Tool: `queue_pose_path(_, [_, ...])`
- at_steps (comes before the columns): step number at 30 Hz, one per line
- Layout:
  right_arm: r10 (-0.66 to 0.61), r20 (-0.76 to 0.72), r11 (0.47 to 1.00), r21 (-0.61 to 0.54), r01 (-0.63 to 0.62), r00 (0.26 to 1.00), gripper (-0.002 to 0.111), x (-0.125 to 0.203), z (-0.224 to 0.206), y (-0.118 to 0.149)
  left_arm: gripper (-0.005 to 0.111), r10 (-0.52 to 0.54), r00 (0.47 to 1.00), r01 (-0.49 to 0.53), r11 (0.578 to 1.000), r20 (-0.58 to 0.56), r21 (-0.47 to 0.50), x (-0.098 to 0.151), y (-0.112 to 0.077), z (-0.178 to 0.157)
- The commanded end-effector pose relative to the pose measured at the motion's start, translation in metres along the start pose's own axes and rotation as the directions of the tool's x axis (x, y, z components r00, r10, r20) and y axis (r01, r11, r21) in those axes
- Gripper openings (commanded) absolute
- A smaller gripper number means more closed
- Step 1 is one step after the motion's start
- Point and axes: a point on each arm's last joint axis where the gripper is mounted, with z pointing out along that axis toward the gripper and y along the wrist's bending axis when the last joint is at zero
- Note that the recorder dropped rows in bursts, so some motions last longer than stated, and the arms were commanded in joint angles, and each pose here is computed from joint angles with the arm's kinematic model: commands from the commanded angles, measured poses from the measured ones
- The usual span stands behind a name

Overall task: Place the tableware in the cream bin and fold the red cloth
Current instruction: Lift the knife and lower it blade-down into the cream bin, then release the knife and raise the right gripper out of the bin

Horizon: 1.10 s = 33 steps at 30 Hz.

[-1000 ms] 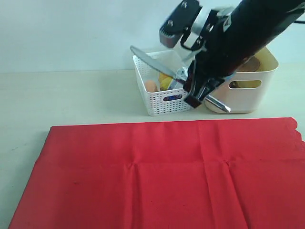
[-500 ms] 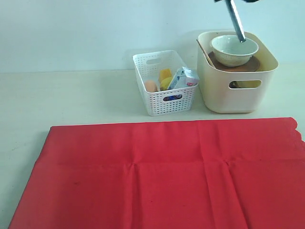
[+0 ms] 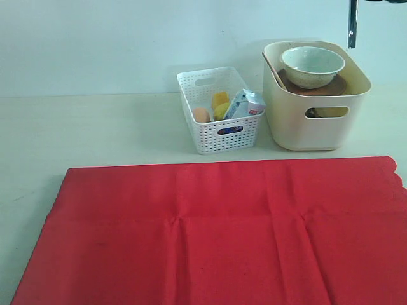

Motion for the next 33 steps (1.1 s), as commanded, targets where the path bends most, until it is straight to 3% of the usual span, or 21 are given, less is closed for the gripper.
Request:
queue_pose_path(1, [0.024,0.015,0.999,0.031,-0.024,1.0,0.0,0.013,0.035,-0.01,0.0,0.0,1.0,0.0,1.0,0.011,-0.002,0.0,0.0,0.0])
queue_pose_path(10, [-0.011,0.084,0.996,0.084,0.004,0.996,0.0,0.038,0.09,-0.02,0.0,0.0,1.0,0.0,1.0,0.011,-0.002,0.0,0.0,0.0])
queue_pose_path(16, [-0.154,0.011,0.984,0.096,0.152,0.988,0.0,0.064,0.117,-0.024,0.0,0.0,1.0,0.0,1.0,0.011,-0.002,0.0,0.0,0.0])
queue_pose_path(26, [-0.193,-0.083,0.977,0.079,0.199,0.978,0.0,0.092,0.138,-0.026,0.0,0.0,1.0,0.0,1.0,0.011,-0.002,0.0,0.0,0.0])
queue_pose_path(33, [-0.293,-0.152,0.953,0.037,0.302,0.944,0.004,0.098,0.138,-0.025,0.0,0.0,1.0,0.0,1.0,0.011,-0.002,0.0,0.0,0.0])
